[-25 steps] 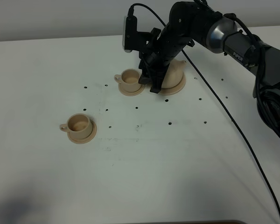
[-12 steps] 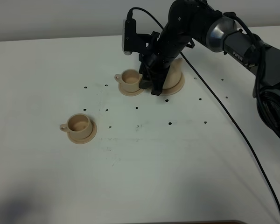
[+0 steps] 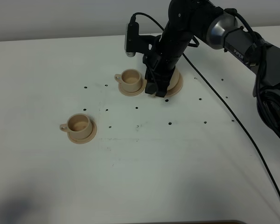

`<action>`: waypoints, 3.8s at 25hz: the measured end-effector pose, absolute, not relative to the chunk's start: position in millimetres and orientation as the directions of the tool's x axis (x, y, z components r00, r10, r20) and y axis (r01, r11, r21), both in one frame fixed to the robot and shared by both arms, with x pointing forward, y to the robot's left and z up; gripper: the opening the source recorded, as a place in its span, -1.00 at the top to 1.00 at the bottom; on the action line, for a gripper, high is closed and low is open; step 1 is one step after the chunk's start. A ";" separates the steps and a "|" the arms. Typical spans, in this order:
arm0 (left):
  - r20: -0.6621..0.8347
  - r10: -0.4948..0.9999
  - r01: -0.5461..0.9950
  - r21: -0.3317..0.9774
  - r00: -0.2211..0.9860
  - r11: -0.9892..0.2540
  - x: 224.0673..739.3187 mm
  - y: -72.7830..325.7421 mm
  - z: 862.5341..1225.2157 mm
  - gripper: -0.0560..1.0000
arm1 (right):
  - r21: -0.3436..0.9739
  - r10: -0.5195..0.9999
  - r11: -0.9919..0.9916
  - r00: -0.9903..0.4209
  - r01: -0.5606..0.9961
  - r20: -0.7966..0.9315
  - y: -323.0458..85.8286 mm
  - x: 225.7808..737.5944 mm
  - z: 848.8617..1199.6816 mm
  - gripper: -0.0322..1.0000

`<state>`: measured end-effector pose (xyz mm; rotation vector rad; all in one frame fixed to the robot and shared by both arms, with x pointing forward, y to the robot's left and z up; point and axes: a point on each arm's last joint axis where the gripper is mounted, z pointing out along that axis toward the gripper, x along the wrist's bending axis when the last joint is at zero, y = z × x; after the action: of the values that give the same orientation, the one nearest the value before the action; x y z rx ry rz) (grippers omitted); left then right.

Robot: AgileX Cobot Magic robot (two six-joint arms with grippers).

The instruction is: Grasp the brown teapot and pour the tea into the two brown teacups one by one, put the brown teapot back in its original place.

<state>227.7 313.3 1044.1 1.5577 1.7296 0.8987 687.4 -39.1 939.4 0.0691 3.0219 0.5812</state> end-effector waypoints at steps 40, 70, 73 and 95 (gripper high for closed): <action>-0.013 0.995 0.561 0.825 -0.097 0.066 227.7 313.3 1044.1 0.08 | 0.259 0.181 0.951 -0.983 0.172 -0.014 -30.6 677.3 930.8 0.17; -0.013 0.995 0.561 0.825 -0.097 0.066 227.7 313.3 1044.1 0.08 | 0.230 0.205 0.953 -0.978 0.195 -0.021 -18.4 664.9 934.5 0.17; -0.013 0.995 0.561 0.825 -0.097 0.066 227.7 313.3 1044.1 0.08 | 0.231 0.212 0.952 -0.977 0.201 -0.021 -18.4 664.9 935.1 0.17; -0.013 0.995 0.561 0.826 -0.097 0.066 227.7 313.3 1044.1 0.08 | 0.159 0.192 0.969 -0.981 0.188 -0.010 -19.7 653.8 924.8 0.17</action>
<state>227.7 313.3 1044.1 1.5572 1.7289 0.8992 653.8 -19.7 924.8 0.2991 3.0922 0.2464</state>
